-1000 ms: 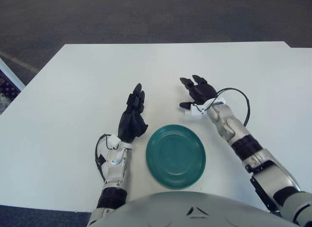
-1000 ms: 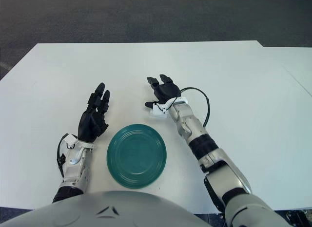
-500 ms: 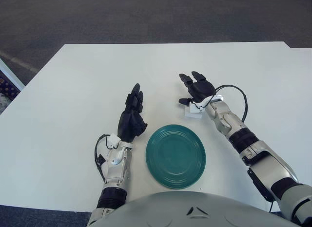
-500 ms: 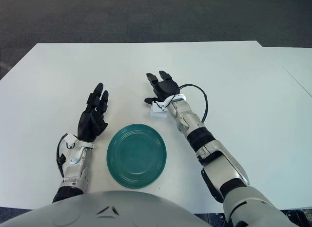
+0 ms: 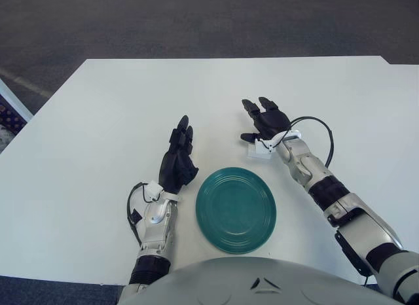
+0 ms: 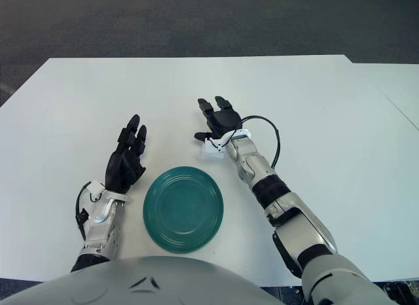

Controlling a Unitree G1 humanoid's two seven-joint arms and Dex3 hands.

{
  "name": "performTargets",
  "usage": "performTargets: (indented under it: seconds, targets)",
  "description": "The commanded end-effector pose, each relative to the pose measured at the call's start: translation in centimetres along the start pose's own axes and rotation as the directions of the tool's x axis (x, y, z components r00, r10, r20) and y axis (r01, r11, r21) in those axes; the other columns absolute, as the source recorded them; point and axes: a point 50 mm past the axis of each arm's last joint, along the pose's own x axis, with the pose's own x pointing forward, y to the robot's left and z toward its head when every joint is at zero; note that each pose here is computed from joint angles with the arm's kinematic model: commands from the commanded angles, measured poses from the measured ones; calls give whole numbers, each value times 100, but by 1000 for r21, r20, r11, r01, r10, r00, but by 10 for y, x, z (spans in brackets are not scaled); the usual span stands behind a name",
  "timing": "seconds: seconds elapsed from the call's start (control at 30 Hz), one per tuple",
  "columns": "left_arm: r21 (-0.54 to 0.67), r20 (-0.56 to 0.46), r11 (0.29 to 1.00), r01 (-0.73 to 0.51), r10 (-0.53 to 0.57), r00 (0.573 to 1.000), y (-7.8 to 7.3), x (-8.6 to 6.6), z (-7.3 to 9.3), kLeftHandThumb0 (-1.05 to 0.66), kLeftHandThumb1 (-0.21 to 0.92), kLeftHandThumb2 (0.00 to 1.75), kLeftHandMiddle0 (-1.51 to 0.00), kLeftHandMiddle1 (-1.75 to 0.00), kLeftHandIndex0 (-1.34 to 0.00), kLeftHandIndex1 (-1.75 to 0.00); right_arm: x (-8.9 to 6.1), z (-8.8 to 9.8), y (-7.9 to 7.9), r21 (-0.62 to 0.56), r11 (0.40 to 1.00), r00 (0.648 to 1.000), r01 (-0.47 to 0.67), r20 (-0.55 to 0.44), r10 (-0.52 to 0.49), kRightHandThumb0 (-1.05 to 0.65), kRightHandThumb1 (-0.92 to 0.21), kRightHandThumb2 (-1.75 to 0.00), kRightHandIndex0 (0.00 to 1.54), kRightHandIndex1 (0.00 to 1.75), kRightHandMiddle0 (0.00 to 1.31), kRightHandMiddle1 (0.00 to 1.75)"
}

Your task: Put the charger into the plate.

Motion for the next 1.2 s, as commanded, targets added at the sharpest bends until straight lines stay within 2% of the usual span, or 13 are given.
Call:
performTargets:
  seconds: [0.0, 0.23, 0.7, 1.17]
  targets:
    - [-80, -140, 993, -86, 74, 987, -4, -34, -29, -99, 92, 101, -2, 0, 0, -15, -12, -4, 4, -4, 999, 999, -39, -15, 39, -103, -92, -70, 0, 0, 0, 2]
    - [-120, -141, 988, -95, 78, 987, -5, -33, -32, -99, 92, 101, -3, -1, 0, -15, -17, -3, -3, 17, 1000, 1000, -26, 1, 26, -102, -92, -71, 0, 0, 1, 3]
    - [-74, -148, 994, -79, 68, 987, -4, -31, -34, -98, 92, 104, -4, -1, 0, -17, -27, 1, -11, 53, 998, 1000, -21, 15, 20, -98, -92, -70, 2, 1, 2, 6]
    - [-68, -155, 993, -94, 83, 985, -3, -30, -33, -98, 92, 104, -5, -1, 0, -20, -32, 2, -6, 60, 996, 998, -60, 18, 59, -96, -92, -70, 1, 0, 0, 9]
